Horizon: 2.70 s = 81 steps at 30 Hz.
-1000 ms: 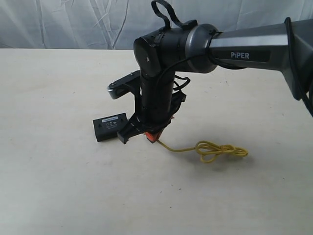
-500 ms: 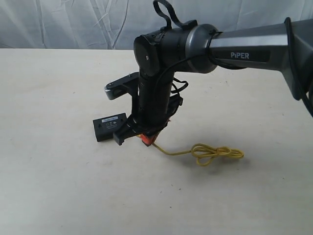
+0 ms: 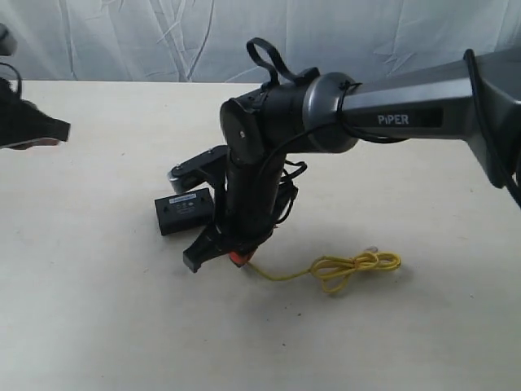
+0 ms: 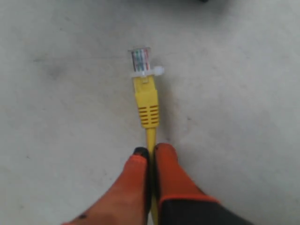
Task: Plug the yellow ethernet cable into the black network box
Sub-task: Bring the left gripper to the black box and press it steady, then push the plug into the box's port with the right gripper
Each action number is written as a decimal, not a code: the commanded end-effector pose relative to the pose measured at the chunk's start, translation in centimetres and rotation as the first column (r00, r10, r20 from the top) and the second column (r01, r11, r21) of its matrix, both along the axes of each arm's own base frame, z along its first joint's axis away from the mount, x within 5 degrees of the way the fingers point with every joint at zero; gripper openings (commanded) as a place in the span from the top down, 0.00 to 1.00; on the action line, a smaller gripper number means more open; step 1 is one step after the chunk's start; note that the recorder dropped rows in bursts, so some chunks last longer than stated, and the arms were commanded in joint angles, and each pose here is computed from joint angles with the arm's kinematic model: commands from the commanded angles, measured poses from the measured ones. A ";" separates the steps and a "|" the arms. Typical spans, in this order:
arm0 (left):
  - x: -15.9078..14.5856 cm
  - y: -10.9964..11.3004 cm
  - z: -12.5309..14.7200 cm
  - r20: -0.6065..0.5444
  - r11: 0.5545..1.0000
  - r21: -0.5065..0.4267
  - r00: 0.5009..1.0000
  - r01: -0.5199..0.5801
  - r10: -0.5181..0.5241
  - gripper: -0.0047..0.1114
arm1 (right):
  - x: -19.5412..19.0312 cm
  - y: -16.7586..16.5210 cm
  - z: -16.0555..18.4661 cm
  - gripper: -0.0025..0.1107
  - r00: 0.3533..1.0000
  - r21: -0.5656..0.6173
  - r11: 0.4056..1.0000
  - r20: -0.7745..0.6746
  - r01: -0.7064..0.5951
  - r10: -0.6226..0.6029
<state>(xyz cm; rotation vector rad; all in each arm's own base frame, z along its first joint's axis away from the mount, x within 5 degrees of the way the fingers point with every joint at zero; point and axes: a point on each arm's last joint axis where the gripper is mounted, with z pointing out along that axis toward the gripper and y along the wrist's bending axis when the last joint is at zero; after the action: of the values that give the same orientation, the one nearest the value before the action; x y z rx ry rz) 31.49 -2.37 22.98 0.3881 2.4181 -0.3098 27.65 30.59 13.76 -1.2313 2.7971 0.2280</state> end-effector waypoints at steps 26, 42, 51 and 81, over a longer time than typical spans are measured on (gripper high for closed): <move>9.2 -6.5 -13.8 -0.319 0.919 -0.345 0.897 0.192 -0.307 0.96 | 0.4 0.4 0.4 0.98 0.970 -0.024 0.984 0.165 -0.175 0.176; 7.9 -6.4 -14.7 -0.553 0.928 -0.371 0.801 0.009 -0.229 0.96 | -0.2 -0.5 -1.2 0.98 0.963 -0.060 0.976 0.163 -0.209 0.216; 7.6 -6.3 -14.7 -0.606 0.933 -0.358 0.769 -0.033 -0.205 0.96 | -0.1 -0.2 -1.2 0.98 0.964 -0.018 0.981 0.182 -0.193 0.193; 7.1 -6.2 -14.8 -0.676 0.940 -0.331 0.715 -0.079 -0.178 0.96 | 0.0 0.6 -1.3 0.98 0.925 0.014 0.951 0.240 -0.308 0.295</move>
<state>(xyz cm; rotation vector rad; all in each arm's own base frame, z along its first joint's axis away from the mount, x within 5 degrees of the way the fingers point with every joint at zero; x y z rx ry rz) 38.91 -8.79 8.89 0.1385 2.9603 -1.1292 27.64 31.37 12.34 -1.5365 2.4019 0.1791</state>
